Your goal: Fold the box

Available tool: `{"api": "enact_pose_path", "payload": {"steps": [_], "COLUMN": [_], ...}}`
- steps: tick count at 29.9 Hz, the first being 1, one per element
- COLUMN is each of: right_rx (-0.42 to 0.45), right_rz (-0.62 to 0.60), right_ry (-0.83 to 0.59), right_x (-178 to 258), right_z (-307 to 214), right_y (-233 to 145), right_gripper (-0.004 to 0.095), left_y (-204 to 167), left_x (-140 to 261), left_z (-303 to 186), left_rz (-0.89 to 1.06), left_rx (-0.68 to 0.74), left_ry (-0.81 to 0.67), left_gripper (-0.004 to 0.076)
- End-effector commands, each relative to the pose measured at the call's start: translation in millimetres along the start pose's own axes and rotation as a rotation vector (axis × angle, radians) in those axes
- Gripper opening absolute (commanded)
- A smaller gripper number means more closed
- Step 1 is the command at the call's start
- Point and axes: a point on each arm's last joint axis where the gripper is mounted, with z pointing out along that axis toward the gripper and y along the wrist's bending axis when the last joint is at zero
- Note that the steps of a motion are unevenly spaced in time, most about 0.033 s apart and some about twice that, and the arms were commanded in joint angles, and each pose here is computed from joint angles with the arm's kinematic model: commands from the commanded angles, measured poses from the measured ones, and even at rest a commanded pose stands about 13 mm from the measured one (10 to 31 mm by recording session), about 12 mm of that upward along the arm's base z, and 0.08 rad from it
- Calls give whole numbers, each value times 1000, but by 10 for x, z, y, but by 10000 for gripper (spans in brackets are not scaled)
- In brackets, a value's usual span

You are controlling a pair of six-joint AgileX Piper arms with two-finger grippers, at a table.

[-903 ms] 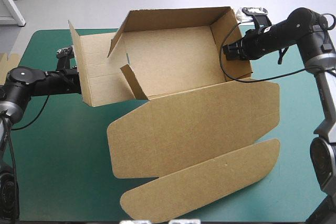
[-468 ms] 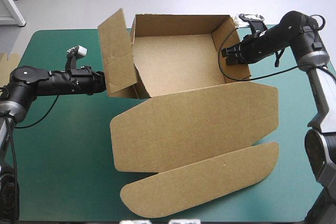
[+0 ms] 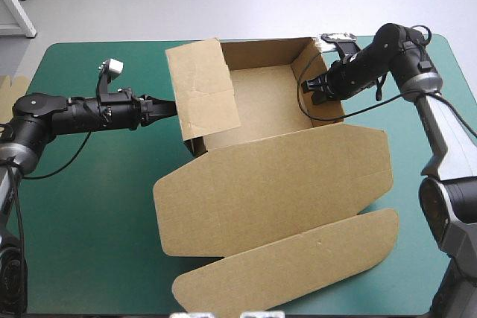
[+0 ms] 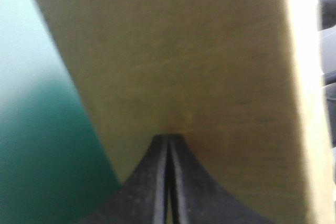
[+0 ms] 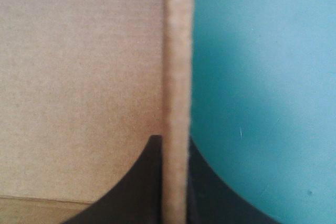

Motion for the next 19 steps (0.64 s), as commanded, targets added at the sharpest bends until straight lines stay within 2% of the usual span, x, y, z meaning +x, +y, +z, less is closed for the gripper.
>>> {"api": "enact_pose_path", "payload": {"steps": [1, 14, 16, 19], "right_rx": [-22, -31, -32, -34], "right_rz": [-12, -10, -9, -9], "right_ry": [-83, -79, -79, -80], "right_x": [-37, -34, -34, -34], "right_z": [-271, -271, -271, -271], "right_y": [148, 156, 158, 160], "right_gripper": [-15, -15, -15, -15], "left_y": [-326, -333, -331, -335], "left_x": [-127, -135, -137, -141], "left_z": [-100, -100, -100, -101], "left_rz": [59, 57, 64, 62], "left_rx": [118, 126, 124, 129], "left_ry": [-92, -95, -97, -102], "left_gripper": [-10, -7, 22, 121]}}
